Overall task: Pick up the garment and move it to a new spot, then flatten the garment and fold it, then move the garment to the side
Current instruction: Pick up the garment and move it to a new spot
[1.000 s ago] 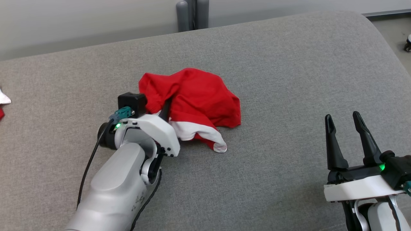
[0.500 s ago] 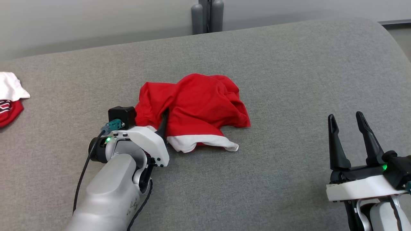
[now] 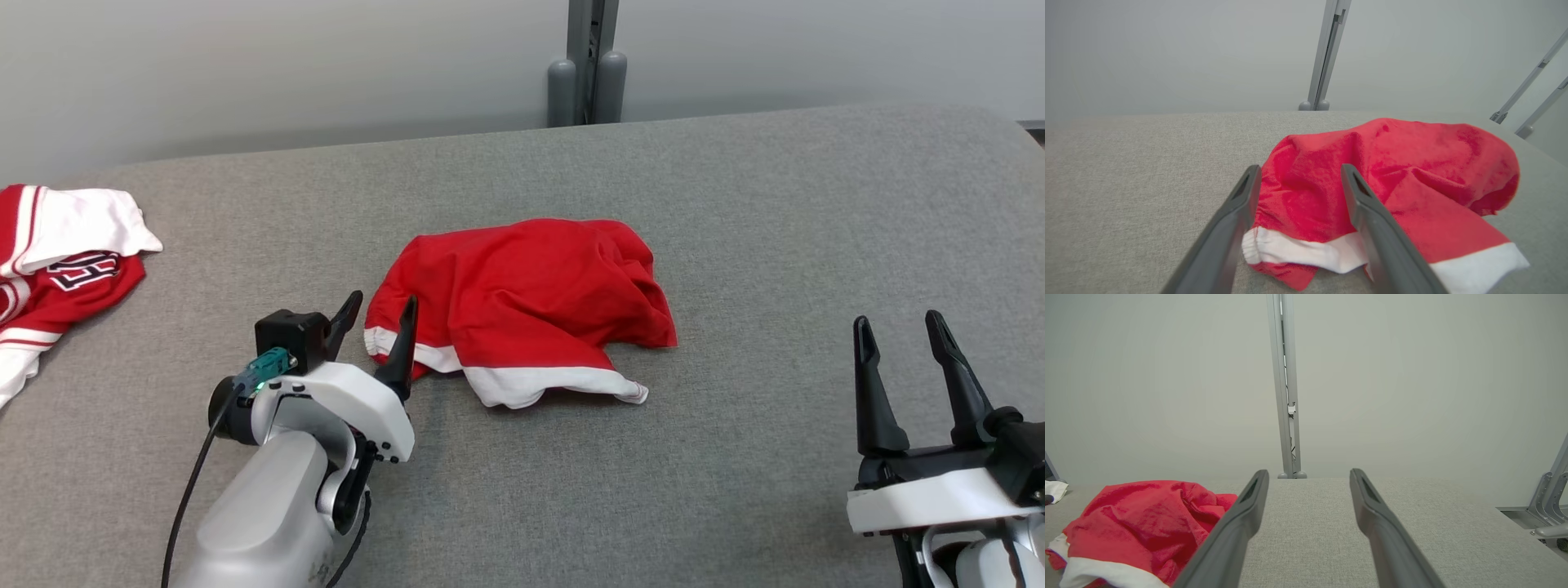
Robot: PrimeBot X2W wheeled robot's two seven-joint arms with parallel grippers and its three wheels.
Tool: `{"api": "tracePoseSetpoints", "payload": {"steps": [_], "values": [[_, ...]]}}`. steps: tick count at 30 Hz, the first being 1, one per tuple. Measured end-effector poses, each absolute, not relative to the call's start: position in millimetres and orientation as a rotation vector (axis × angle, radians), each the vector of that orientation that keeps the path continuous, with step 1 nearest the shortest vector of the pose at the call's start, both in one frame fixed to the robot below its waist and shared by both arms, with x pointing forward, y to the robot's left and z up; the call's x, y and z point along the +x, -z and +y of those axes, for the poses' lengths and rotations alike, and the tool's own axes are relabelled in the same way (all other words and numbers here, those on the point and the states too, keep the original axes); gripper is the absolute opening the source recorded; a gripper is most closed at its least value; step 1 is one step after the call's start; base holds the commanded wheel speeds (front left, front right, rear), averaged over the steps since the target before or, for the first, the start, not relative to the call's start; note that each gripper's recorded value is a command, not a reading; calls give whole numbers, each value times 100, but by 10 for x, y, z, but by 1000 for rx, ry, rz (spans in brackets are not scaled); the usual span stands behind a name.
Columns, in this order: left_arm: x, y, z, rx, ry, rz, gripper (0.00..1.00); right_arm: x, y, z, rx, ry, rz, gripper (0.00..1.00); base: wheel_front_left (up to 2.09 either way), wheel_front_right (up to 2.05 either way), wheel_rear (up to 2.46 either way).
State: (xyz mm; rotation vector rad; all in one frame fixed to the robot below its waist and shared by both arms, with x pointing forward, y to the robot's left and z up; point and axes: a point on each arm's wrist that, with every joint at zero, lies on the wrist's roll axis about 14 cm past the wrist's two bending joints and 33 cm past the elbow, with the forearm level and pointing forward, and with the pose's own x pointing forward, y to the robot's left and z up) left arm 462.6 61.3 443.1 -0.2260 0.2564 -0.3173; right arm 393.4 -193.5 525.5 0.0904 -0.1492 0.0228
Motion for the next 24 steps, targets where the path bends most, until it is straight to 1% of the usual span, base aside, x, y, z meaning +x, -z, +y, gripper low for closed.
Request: {"api": "tracePoseSetpoints", "payload": {"steps": [6, 10, 17, 24], "values": [[4424, -4616, 809, -211, 276, 162, 100, 3895, -5301, -1836, 79, -53, -160, 100, 0, 0, 0], [4271, -4711, 984, -225, 213, 109, 100, 3853, -5311, -1768, 76, -73, -162, 100, 0, 0, 0], [4019, -4810, 1247, -238, 117, 45, 100, 3759, -5275, -1670, 80, -102, -149, 100, 0, 0, 0], [3828, -4827, 1436, -232, 42, 18, 100, 3694, -5247, -1633, 83, -112, -140, 100, 0, 0, 0]]}}
